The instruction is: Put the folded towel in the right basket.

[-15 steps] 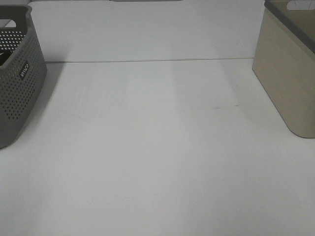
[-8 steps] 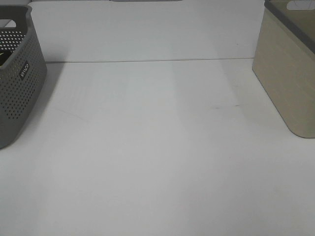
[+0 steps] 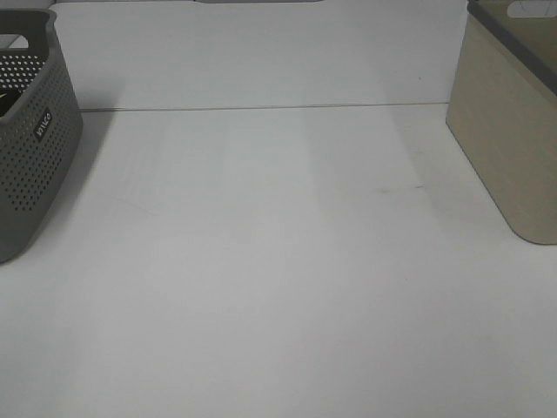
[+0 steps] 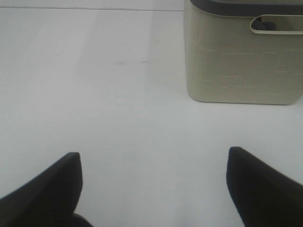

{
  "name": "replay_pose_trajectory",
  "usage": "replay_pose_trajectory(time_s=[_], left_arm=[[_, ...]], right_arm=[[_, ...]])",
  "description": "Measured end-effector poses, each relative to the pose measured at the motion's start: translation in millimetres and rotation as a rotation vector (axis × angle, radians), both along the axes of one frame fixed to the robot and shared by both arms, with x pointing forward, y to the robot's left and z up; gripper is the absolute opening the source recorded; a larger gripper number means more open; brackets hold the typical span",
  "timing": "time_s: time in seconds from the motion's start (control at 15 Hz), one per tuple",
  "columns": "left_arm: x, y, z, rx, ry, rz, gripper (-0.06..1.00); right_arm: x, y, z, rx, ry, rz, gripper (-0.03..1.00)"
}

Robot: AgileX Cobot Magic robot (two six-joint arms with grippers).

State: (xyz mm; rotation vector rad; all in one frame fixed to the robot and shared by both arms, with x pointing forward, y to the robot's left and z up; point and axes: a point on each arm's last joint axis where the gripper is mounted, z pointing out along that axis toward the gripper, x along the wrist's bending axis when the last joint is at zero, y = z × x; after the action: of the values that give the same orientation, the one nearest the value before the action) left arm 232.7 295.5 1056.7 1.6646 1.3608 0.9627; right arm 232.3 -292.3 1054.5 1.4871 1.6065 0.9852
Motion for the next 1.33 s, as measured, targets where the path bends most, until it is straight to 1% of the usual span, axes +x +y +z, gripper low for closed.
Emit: replay_pose_trajectory(time_s=[1.33], left_arm=[[0.0,0.0,0.0,0.0,0.0,0.0,0.99]], right_arm=[[0.0,0.0,0.0,0.0,0.0,0.0,0.77]])
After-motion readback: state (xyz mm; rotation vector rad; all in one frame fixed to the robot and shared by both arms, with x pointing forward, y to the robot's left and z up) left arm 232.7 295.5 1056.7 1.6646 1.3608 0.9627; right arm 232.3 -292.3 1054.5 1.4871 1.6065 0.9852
